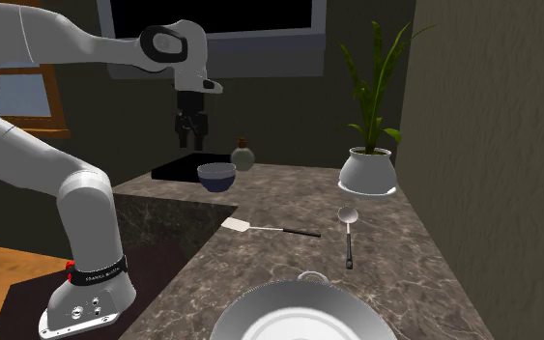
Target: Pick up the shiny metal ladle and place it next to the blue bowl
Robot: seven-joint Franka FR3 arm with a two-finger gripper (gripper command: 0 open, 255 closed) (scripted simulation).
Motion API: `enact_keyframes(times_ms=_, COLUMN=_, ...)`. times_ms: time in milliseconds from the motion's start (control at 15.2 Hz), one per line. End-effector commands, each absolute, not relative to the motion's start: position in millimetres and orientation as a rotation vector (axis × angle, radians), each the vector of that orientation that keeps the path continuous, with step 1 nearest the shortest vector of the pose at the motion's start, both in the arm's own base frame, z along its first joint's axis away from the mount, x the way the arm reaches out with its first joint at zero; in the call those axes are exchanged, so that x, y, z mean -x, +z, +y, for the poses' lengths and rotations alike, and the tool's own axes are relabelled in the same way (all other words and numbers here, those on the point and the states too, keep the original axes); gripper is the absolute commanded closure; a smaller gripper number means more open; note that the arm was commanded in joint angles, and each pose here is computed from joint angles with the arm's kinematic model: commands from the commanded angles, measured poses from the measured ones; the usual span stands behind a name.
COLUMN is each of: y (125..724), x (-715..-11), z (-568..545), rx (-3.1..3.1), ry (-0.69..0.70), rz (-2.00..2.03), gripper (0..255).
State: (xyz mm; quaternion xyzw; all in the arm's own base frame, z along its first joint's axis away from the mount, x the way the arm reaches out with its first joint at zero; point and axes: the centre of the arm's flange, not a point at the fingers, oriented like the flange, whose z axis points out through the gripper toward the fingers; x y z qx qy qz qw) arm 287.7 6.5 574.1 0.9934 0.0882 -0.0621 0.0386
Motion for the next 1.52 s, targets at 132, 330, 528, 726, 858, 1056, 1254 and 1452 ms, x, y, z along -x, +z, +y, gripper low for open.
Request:
enact_keyframes(times_ms=132, y=564.1, x=-296.6, z=-15.0, rx=-3.042, ry=-0.175, rz=0.315, gripper=0)
enact_keyframes(times_ms=330, y=549.1, x=-311.4, z=-46.9, rx=-3.034, ry=-0.152, rz=0.382, gripper=0)
enact_keyframes(times_ms=528, y=534.2, x=-327.7, z=-78.0, rx=-3.024, ry=-0.13, rz=0.449, gripper=0)
enact_keyframes(times_ms=726, y=519.5, x=-345.6, z=-108.3, rx=-3.012, ry=-0.107, rz=0.516, gripper=0)
enact_keyframes(times_ms=858, y=509.8, x=-358.3, z=-128.0, rx=-3.003, ry=-0.091, rz=0.56, gripper=0)
enact_keyframes(times_ms=1056, y=495.5, x=-378.8, z=-156.8, rx=-2.989, ry=-0.068, rz=0.626, gripper=0)
enact_keyframes(times_ms=1254, y=481.3, x=-400.6, z=-184.7, rx=-2.973, ry=-0.045, rz=0.692, gripper=0)
enact_keyframes(times_ms=1452, y=467.4, x=-423.9, z=-211.5, rx=-2.956, ry=-0.023, rz=0.757, gripper=0)
